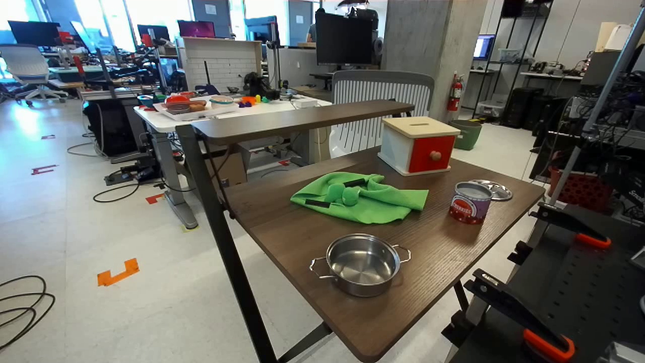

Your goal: Move the cloth

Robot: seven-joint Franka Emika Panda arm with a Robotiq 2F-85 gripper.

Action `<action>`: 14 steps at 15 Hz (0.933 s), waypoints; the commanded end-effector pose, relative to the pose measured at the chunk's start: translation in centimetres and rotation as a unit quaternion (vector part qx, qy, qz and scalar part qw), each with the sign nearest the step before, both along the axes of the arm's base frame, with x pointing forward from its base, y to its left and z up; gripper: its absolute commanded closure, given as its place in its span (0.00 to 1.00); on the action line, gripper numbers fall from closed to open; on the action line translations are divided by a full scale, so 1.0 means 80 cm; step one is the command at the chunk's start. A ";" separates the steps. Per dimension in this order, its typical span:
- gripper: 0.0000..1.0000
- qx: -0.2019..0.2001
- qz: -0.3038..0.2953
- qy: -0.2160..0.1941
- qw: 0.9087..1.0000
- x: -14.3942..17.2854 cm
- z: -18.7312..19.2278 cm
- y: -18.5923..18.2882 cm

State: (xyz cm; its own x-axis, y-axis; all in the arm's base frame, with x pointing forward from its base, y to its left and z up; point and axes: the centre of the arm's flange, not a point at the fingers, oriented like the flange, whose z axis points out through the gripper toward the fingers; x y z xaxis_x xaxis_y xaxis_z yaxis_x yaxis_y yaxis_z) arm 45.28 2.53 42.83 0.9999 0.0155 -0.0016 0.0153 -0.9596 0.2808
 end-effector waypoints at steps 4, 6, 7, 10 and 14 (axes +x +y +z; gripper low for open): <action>0.00 0.002 0.047 0.033 0.998 0.077 -0.139 0.000; 0.00 0.021 0.056 0.047 0.997 0.087 -0.175 -0.005; 0.00 0.026 0.056 0.048 0.997 0.093 -0.192 -0.008; 0.00 0.026 0.061 0.053 0.996 0.104 -0.237 -0.009; 0.00 0.020 0.089 0.085 0.992 0.107 -0.292 0.001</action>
State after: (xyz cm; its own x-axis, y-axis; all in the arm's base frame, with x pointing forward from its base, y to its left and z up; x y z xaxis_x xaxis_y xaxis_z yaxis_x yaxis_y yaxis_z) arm 52.51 2.02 22.07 0.9791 0.1435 -0.1439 0.1714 -0.9634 0.2061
